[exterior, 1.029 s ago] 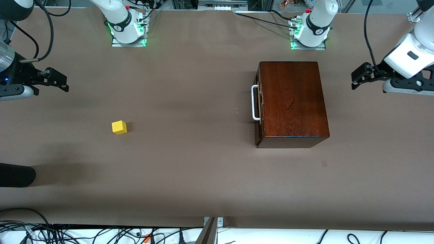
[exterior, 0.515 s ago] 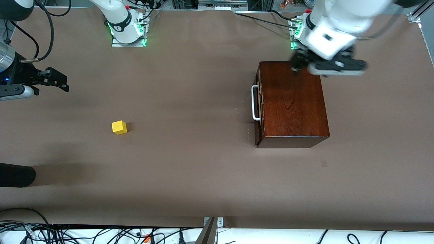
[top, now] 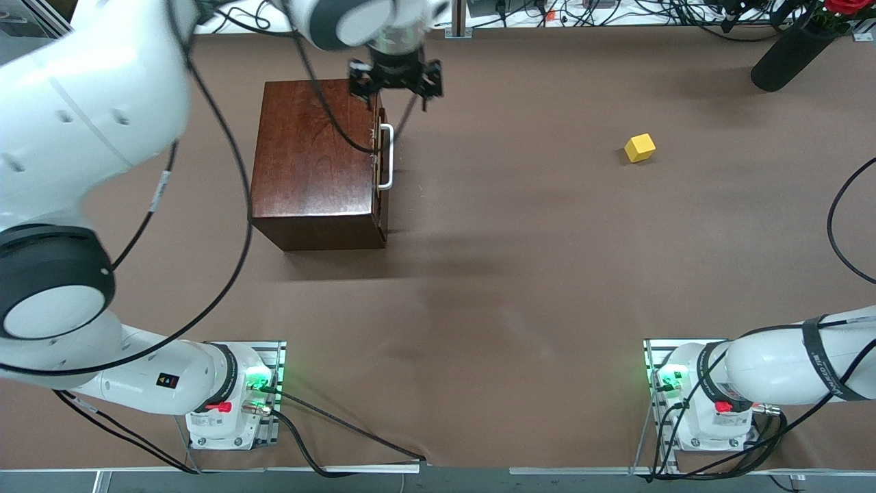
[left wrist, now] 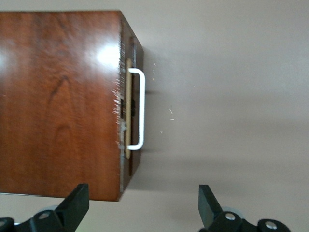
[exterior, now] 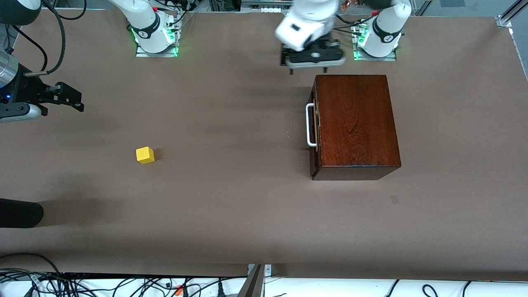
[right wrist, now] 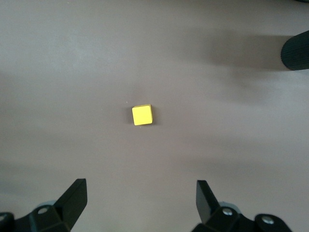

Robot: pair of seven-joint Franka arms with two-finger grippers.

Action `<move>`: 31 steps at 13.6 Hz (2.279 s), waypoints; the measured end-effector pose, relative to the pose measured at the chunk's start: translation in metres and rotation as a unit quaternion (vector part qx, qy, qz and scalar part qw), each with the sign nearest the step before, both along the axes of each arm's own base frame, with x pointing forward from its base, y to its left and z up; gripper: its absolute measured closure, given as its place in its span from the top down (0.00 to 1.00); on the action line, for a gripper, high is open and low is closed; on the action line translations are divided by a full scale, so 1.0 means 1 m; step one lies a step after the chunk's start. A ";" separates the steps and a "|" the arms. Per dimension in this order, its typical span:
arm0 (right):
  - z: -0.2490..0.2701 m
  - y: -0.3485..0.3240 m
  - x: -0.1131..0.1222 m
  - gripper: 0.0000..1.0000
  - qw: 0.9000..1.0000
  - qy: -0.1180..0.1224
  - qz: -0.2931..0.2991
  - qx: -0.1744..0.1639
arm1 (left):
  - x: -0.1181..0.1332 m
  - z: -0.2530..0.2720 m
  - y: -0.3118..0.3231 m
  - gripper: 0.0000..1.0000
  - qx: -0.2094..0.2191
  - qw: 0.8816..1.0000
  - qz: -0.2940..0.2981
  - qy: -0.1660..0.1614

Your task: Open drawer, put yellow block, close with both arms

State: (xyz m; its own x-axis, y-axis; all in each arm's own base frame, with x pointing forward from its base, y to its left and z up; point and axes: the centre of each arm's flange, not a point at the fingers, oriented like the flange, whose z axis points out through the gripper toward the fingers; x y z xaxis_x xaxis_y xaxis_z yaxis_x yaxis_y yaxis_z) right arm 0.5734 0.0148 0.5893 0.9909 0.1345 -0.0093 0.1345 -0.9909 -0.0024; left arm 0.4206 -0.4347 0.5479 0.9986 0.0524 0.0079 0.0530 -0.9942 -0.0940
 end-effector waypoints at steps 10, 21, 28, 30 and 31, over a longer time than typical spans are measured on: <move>-0.001 -0.002 0.000 1.00 1.000 0.004 -0.002 0.000 | 0.030 -0.142 -0.035 1.00 0.090 0.996 -0.022 0.014; -0.001 -0.002 0.000 1.00 1.000 0.004 -0.002 0.000 | 0.048 -0.229 -0.033 1.00 0.133 0.989 -0.061 0.003; -0.001 -0.002 0.000 1.00 1.000 0.004 -0.002 0.000 | 0.058 -0.254 -0.022 1.00 0.140 0.988 -0.064 0.013; -0.001 -0.002 0.000 1.00 1.000 0.004 -0.002 0.000 | 0.059 -0.260 -0.020 1.00 0.141 0.988 -0.064 0.016; -0.001 -0.002 0.000 1.00 1.000 0.004 -0.002 0.000 | 0.060 -0.263 -0.020 1.00 0.143 0.987 -0.065 0.018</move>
